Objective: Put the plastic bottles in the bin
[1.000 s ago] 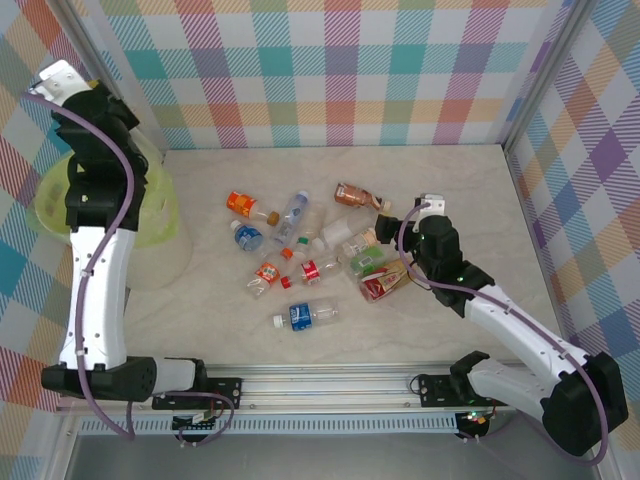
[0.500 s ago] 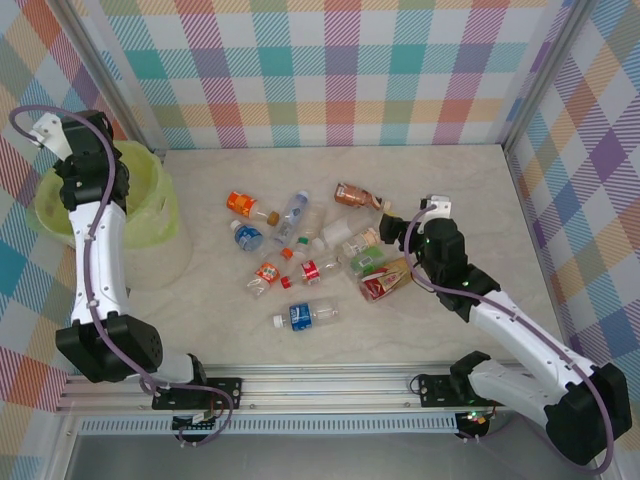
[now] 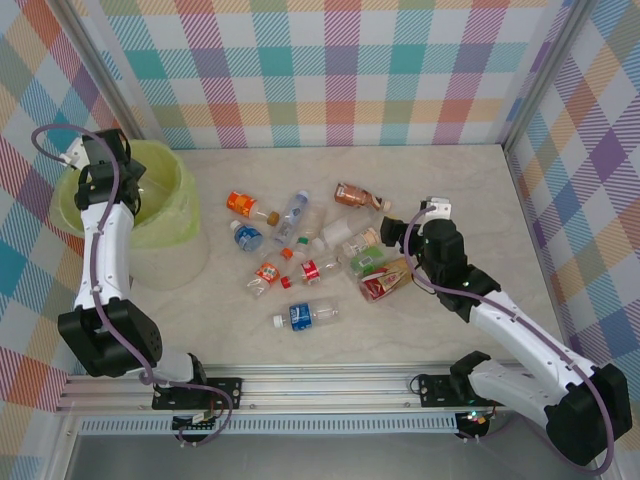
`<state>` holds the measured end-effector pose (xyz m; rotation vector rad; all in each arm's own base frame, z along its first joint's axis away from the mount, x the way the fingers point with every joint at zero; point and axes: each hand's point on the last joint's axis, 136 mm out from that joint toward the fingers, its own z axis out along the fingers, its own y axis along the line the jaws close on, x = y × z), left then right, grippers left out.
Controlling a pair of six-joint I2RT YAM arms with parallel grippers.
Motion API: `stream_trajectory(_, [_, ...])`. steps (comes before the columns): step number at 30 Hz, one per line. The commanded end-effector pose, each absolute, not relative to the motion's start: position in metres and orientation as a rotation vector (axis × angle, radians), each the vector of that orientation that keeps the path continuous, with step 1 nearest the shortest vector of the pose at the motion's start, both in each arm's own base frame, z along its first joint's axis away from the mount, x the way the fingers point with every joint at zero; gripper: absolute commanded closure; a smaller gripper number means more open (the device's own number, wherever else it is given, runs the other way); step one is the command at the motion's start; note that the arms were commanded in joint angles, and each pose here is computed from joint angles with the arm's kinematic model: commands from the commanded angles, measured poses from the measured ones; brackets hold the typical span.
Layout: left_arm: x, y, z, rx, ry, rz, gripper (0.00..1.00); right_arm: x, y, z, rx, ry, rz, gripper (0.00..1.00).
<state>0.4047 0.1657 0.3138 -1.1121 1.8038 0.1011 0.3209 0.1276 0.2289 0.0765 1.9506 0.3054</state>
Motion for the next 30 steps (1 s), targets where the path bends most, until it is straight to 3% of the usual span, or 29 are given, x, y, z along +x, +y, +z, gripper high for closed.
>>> stream_trajectory(1, [0.407,0.161,0.332,-1.076,1.771,0.049,0.41,0.320,0.122,0.220,0.118,1.967,0.291,0.00])
stream_trajectory(14, [0.413,0.121,0.381,-0.877,1.723,-0.192,0.03,0.313,0.109,0.193,0.187,2.066,0.258,0.00])
stream_trajectory(22, [0.409,0.046,0.436,-0.585,1.682,-0.452,0.00,0.300,0.093,0.152,0.375,2.239,0.289,0.00])
stream_trajectory(30, [0.401,-0.062,0.439,-0.257,1.762,-0.677,0.00,0.277,0.105,0.115,0.594,2.425,0.405,0.01])
